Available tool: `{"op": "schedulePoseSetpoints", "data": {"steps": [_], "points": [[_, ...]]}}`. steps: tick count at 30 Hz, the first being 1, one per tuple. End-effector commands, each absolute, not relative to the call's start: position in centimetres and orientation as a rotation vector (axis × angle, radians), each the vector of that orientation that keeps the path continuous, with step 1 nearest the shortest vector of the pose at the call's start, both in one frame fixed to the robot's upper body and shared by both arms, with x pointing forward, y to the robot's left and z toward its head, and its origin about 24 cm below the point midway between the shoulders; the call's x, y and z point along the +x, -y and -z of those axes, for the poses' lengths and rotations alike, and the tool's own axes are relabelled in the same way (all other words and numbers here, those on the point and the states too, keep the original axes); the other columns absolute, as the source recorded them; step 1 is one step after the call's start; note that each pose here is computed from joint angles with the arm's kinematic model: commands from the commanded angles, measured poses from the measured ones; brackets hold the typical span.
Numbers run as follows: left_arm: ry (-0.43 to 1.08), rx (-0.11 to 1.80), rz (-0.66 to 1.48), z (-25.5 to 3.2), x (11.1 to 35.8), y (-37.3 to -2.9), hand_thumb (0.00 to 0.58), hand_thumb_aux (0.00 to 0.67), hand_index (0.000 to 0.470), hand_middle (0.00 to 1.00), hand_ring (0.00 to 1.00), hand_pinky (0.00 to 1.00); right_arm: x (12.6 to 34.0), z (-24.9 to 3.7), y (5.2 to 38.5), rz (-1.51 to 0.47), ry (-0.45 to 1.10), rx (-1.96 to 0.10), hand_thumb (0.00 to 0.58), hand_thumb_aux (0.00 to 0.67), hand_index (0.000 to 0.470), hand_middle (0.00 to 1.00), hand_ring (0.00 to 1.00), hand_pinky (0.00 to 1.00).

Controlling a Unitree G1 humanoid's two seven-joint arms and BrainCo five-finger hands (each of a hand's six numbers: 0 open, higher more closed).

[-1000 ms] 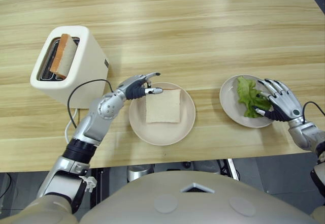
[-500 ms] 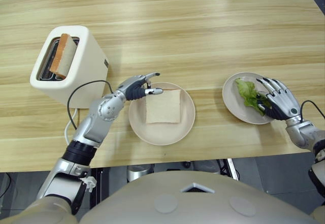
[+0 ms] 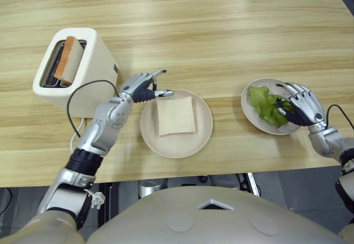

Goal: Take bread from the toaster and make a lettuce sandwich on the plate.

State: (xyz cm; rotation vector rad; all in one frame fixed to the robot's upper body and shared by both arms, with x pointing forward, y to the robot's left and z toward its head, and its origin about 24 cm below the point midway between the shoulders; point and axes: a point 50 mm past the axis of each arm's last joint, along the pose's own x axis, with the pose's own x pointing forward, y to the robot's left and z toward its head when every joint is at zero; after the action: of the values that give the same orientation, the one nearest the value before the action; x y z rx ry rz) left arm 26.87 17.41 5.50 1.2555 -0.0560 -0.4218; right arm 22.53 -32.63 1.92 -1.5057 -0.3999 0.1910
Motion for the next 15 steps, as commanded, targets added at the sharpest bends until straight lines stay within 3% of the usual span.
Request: {"op": "schedulePoseSetpoints", "data": {"steps": [1,9,15], "points": [[0.018,1.365,0.399,-4.5,26.9,-18.1,0.000,0.000,0.000,1.00,1.00,1.00,23.7,-3.7,32.2,-0.156,0.489,-1.459,0.580,0.670,0.460,1.00,1.00,1.00],[-0.022,1.458,0.468,-2.4,26.6,-17.6,0.000,0.000,0.000,1.00,1.00,1.00,25.7,-7.1,29.1,-0.182,0.732,-1.367,0.580,0.670,0.460,1.00,1.00,1.00],[0.049,1.433,0.410,-4.3,27.1,-17.6,0.000,0.000,0.000,1.00,1.00,1.00,26.4,-9.5,24.3,-0.293,0.914,-1.252,0.580,0.670,0.460,1.00,1.00,1.00]]}}
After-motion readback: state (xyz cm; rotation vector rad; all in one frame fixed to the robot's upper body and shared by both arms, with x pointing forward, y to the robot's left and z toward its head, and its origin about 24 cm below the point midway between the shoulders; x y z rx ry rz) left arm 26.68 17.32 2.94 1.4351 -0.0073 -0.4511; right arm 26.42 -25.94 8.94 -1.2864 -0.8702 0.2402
